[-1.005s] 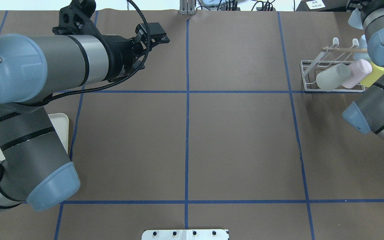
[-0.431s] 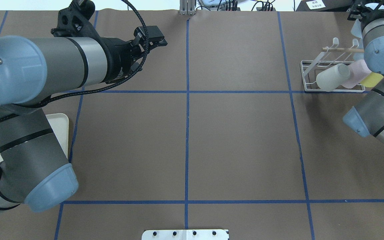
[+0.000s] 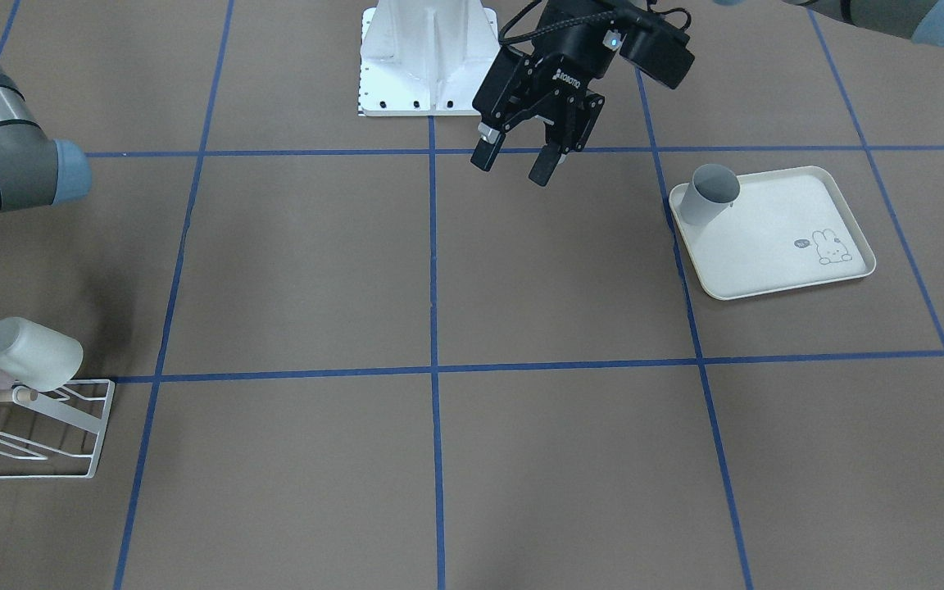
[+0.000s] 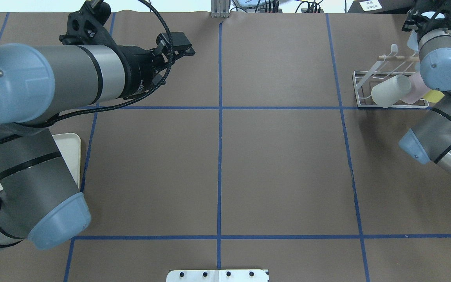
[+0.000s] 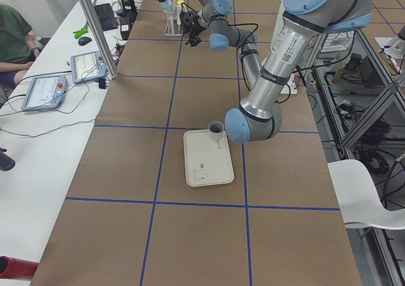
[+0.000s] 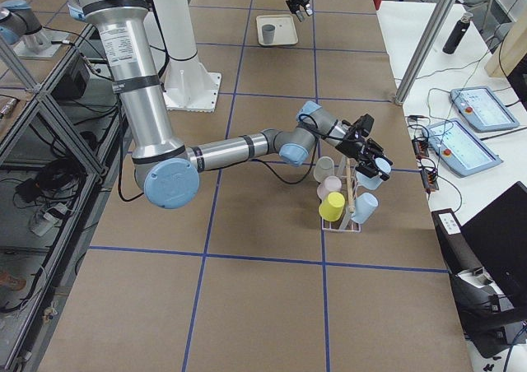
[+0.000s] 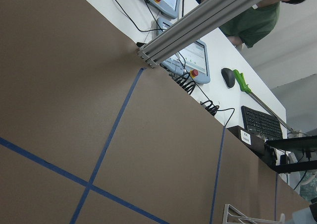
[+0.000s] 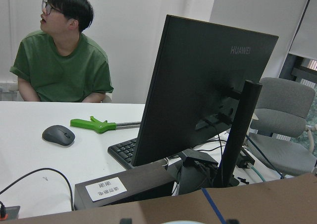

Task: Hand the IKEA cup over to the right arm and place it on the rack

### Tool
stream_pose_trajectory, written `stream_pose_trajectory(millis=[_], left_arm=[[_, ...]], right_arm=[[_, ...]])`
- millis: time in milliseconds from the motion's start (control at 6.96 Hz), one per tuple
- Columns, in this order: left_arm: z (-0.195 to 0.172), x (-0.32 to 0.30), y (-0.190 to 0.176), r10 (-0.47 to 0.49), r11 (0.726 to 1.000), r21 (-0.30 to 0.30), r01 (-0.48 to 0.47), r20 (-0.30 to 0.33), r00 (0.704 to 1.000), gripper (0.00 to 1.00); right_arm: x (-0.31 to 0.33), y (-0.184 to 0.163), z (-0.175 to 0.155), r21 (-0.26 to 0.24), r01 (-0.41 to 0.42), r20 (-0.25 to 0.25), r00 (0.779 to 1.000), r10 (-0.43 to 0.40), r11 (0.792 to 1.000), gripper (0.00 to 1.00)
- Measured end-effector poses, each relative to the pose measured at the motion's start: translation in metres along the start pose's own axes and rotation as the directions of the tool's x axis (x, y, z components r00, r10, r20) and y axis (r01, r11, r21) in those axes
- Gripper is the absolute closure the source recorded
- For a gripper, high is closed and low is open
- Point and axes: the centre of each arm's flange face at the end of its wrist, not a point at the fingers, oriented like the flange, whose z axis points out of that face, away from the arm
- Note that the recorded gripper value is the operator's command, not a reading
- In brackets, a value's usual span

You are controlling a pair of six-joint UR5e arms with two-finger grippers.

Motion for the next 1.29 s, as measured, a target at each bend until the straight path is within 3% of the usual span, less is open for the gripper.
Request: stream_pose_trajectory(millis=[431, 1293], left_arm=[[0.001, -0.002, 0.001, 0.000, 1.000, -0.002, 0.000, 0.003, 1.000, 0.00], [-0.004, 0.000, 0.001, -0.005, 1.000, -0.006, 0.005, -0.006, 1.000, 0.00]], right_arm=[[0.000, 0.016, 0.006, -0.017, 0.020, -0.009, 1.000, -0.020, 1.000, 1.00], [-0.015, 0.016, 0.000, -0.011, 0.018, 0.026, 1.000, -0.017, 1.000, 1.00]])
